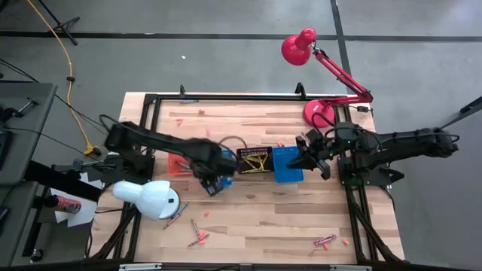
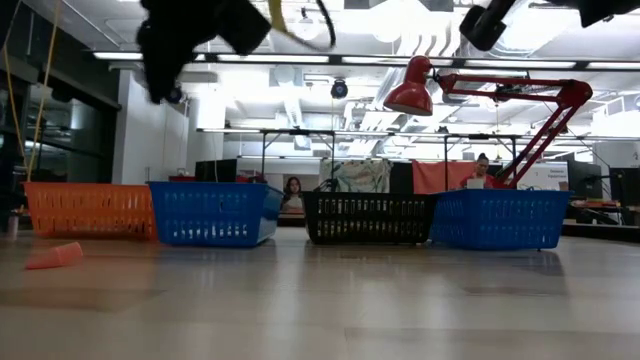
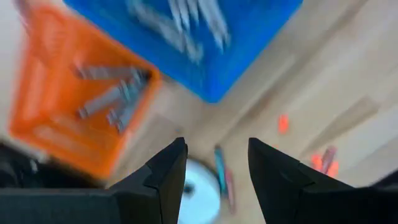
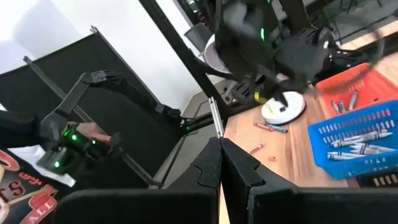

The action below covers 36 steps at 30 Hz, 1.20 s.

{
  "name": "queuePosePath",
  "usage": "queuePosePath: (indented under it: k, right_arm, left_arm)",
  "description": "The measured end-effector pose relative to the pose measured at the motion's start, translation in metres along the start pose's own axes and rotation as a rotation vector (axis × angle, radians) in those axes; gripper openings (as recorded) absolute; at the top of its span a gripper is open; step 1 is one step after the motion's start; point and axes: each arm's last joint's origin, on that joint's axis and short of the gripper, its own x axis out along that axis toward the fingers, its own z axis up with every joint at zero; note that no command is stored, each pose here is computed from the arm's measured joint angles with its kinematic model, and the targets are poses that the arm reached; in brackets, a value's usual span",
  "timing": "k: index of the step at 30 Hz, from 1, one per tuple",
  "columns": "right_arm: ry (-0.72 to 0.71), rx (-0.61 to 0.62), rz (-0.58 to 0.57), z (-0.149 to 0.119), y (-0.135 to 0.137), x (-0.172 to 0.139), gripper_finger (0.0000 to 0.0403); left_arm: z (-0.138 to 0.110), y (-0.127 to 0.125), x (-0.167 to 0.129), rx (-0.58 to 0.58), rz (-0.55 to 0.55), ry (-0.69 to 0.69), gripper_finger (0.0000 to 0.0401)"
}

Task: Sort crayons
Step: Put the blue crayon into the orange bin

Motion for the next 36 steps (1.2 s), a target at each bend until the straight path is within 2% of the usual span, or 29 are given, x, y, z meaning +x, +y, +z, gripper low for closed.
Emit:
queuePosePath:
  k: [3, 7, 13, 17, 20, 24, 26, 30, 36]
  right_arm:
    - [0.007, -0.003, -0.016, -0.004, 0.003, 0.002, 0.0]
    - [0.022, -0.005, -0.064, -0.01, 0.005, 0.004, 0.0]
    - [0.028, -0.008, -0.125, -0.014, 0.006, 0.005, 0.0]
    - [0.016, -0.018, -0.159, -0.015, 0.006, 0.005, 0.0]
    - [0.012, -0.016, -0.165, -0.015, 0.005, 0.005, 0.0]
    - [0.011, -0.003, -0.164, -0.015, 0.005, 0.005, 0.0]
    - [0.011, -0.003, -0.164, -0.015, 0.005, 0.005, 0.0]
    - [0.011, -0.008, -0.165, -0.015, 0.005, 0.005, 0.0]
    - [0.0, -0.008, -0.185, -0.014, 0.005, 0.005, 0.0]
  left_arm:
    - [-0.002, -0.018, 0.02, 0.007, 0.004, 0.103, 0.0158]
    - [-0.015, -0.041, 0.041, 0.045, 0.014, 0.174, 0.0158]
    - [-0.039, -0.068, 0.057, 0.12, 0.043, 0.174, 0.0159]
    - [-0.042, -0.081, 0.072, 0.175, 0.045, 0.181, 0.0158]
    - [-0.04, -0.075, 0.09, 0.181, 0.083, 0.212, 0.0158]
    - [-0.045, -0.05, 0.109, 0.1, 0.155, 0.273, 0.0158]
    - [-0.047, -0.04, 0.11, 0.055, 0.131, 0.273, 0.0158]
    - [-0.047, -0.031, 0.114, -0.031, 0.008, 0.2, 0.0158]
    - [-0.058, -0.016, 0.132, -0.151, 0.034, 0.231, 0.0158]
